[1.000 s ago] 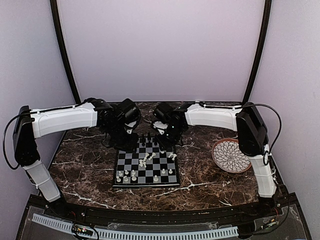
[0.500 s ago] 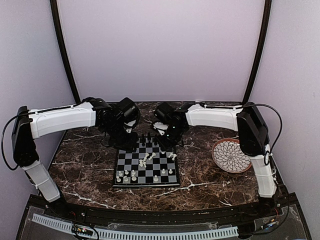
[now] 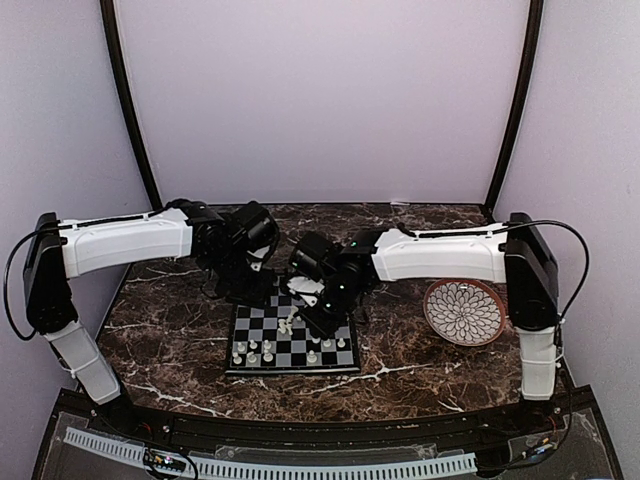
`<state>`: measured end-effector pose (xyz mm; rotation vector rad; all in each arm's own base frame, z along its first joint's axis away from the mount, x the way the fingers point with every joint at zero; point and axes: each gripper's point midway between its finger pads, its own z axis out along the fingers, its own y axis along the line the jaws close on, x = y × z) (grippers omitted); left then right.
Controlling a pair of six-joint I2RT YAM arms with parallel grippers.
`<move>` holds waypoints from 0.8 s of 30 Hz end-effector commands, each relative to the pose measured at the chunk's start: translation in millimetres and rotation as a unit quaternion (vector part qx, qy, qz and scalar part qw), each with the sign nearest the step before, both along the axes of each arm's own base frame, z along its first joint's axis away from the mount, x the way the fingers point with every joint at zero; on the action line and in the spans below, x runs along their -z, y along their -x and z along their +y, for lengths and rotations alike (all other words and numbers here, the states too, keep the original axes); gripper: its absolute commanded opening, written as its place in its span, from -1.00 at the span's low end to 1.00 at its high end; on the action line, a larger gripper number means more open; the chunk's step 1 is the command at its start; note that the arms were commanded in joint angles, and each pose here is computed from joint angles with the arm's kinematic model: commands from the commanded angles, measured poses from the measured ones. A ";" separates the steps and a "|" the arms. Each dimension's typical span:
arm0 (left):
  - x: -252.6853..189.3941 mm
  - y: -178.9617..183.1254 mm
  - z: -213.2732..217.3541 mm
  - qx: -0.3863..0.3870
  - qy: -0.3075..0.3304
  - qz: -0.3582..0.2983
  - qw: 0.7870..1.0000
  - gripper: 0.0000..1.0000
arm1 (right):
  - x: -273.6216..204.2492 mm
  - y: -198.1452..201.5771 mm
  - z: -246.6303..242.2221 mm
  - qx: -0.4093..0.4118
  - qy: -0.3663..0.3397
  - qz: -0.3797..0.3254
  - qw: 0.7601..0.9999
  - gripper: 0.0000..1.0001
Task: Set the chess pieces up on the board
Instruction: Place the pawn at f2.
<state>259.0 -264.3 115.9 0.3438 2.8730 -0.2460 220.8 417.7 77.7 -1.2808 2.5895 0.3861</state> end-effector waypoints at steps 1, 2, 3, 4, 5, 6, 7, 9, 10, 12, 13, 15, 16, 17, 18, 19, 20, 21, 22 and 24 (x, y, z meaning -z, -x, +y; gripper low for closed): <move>-12.0 3.5 5.9 -0.013 0.016 -0.007 1.000 -0.28 | 2.9 7.9 7.9 -0.012 -0.004 -0.003 1.000 -0.99; -12.4 3.7 5.9 -0.015 0.017 -0.007 1.000 -0.28 | 3.1 9.3 10.3 -0.014 -0.005 -0.003 1.000 -1.00; -12.1 4.3 6.3 -0.015 0.018 -0.006 1.000 -0.28 | 4.2 10.0 12.1 -0.015 -0.003 -0.003 1.000 -0.99; -12.0 5.0 6.5 -0.015 0.019 -0.005 1.000 -0.28 | 4.5 10.7 13.9 -0.015 -0.002 -0.003 1.000 -0.99; -11.6 5.8 6.7 -0.015 0.019 -0.004 1.000 -0.28 | 4.3 10.7 14.9 -0.016 -0.001 -0.006 1.000 -0.99; -11.6 6.7 7.1 -0.016 0.020 -0.003 1.000 -0.28 | 4.2 10.4 15.7 -0.015 0.000 -0.007 1.000 -1.00; -12.4 7.2 7.5 -0.017 0.021 -0.004 1.000 -0.28 | 4.2 10.8 16.2 -0.015 -0.001 -0.008 1.000 -0.99; -12.2 8.6 8.9 -0.018 0.021 -0.003 1.000 -0.28 | 6.4 11.2 16.6 -0.017 0.001 -0.008 1.000 -0.99; -11.6 9.1 9.8 -0.020 0.021 -0.003 1.000 -0.28 | 8.1 11.4 16.5 -0.017 0.003 -0.007 1.000 -0.99; -11.8 10.4 10.8 -0.021 0.022 -0.003 1.000 -0.28 | 11.5 12.2 17.5 -0.019 0.005 -0.004 1.000 -0.98; -12.9 11.1 11.4 -0.021 0.023 -0.003 1.000 -0.28 | 12.5 12.6 18.0 -0.019 0.006 -0.004 1.000 -0.98; -13.1 12.6 12.9 -0.023 0.024 -0.003 0.999 -0.28 | 14.2 13.0 20.1 -0.021 0.006 -0.003 1.000 -0.98; -12.6 13.4 13.8 -0.024 0.023 -0.002 0.999 -0.28 | 14.3 13.4 21.2 -0.022 0.005 -0.003 1.000 -0.97; -13.0 13.9 14.7 -0.025 0.024 -0.003 0.999 -0.28 | 15.3 13.7 22.4 -0.022 0.006 -0.002 1.000 -0.97; -12.8 14.7 15.1 -0.025 0.024 -0.002 0.999 -0.28 | 15.9 14.1 23.2 -0.023 0.006 -0.002 1.000 -0.97; -12.7 15.6 15.8 -0.025 0.024 -0.002 0.999 -0.28 | 16.1 14.4 24.3 -0.023 0.006 -0.002 1.000 -0.97; -12.7 16.0 16.1 -0.025 0.024 -0.001 0.999 -0.28 | 16.9 14.6 24.3 -0.024 0.008 -0.002 1.000 -0.97; -12.3 16.6 17.3 -0.026 0.023 -0.001 0.999 -0.28 | 18.0 14.9 24.3 -0.024 0.009 -0.002 1.000 -0.97; -12.1 17.2 17.7 -0.026 0.023 0.000 0.999 -0.28 | 19.4 15.3 24.6 -0.024 0.010 -0.002 1.000 -0.96; -12.6 18.5 19.1 -0.027 0.023 0.000 0.999 -0.28 | 21.4 15.3 22.9 -0.022 0.014 -0.002 1.000 -0.95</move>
